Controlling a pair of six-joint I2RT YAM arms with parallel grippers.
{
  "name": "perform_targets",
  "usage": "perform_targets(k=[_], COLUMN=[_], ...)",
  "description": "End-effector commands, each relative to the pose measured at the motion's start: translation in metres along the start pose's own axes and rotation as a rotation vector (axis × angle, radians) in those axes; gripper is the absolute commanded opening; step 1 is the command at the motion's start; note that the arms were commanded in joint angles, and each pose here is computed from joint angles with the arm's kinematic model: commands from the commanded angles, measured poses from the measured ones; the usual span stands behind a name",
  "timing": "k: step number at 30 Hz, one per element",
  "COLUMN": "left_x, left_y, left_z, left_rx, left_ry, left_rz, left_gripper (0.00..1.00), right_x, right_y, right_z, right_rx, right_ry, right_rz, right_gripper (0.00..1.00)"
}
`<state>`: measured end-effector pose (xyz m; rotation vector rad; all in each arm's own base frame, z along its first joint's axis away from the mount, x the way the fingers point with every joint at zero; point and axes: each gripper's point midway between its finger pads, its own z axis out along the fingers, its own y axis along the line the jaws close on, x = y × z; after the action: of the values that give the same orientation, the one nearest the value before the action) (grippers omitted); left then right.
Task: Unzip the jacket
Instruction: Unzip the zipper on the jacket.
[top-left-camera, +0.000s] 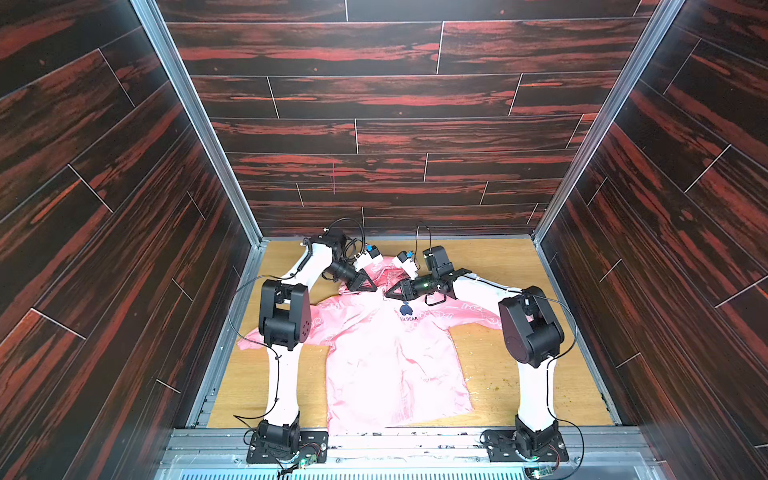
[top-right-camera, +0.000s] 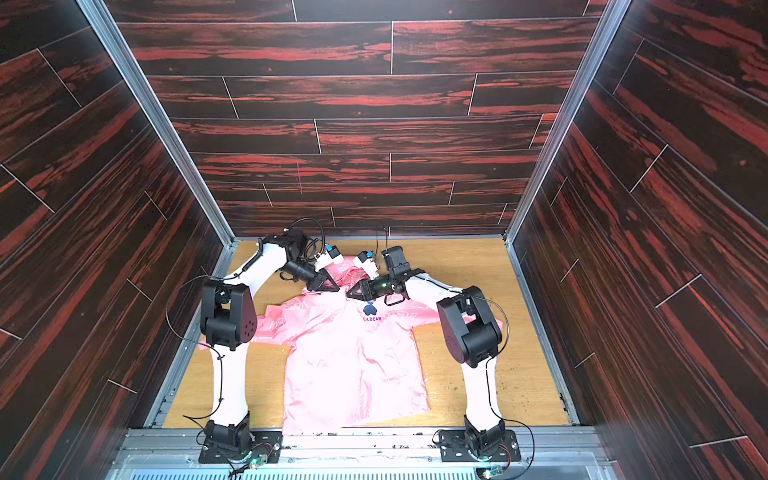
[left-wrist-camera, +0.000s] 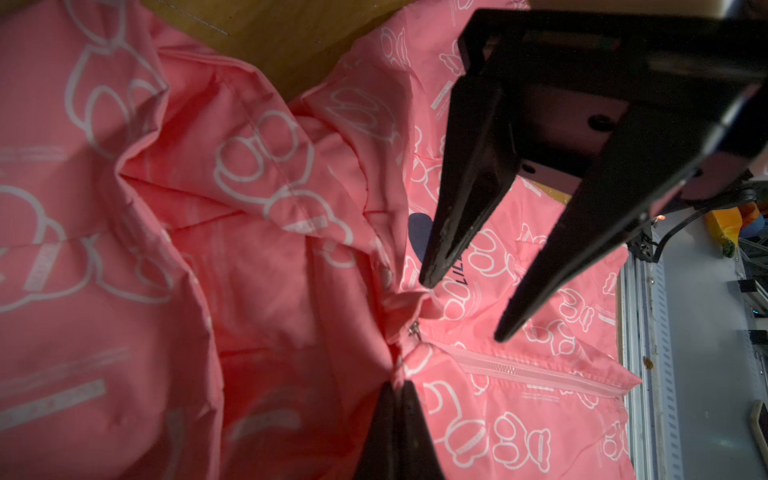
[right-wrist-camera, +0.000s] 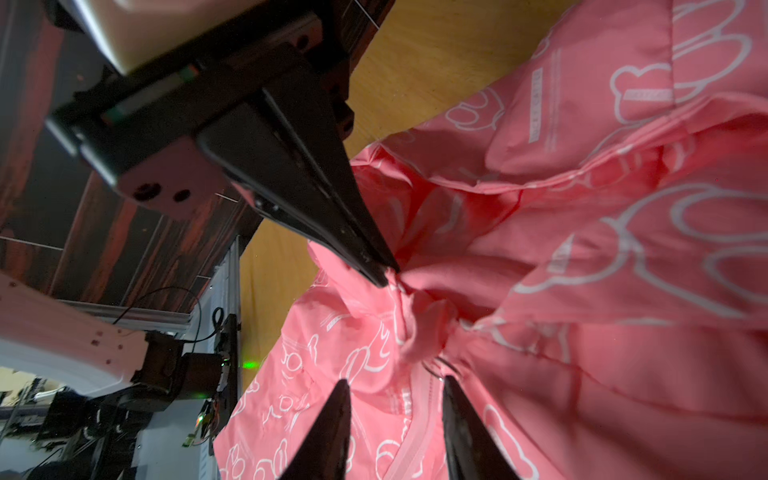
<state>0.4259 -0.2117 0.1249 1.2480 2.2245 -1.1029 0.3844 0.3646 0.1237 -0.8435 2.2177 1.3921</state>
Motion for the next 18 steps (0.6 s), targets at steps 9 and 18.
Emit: perform_targets(k=[9, 18], left_x=[-0.016, -0.015], left_y=[-0.021, -0.021], left_z=[-0.019, -0.019], left_rx=[0.000, 0.003], left_ry=[-0.038, -0.036], left_rz=[0.052, 0.050], left_gripper=[0.00, 0.00], right_x=[0.021, 0.024], right_y=[-0.019, -0.032], right_z=[0.018, 0.025], right_rx=[-0.102, -0.086], right_ry=[0.060, 0.061], right_rz=[0.004, 0.012], right_gripper=[0.34, 0.34])
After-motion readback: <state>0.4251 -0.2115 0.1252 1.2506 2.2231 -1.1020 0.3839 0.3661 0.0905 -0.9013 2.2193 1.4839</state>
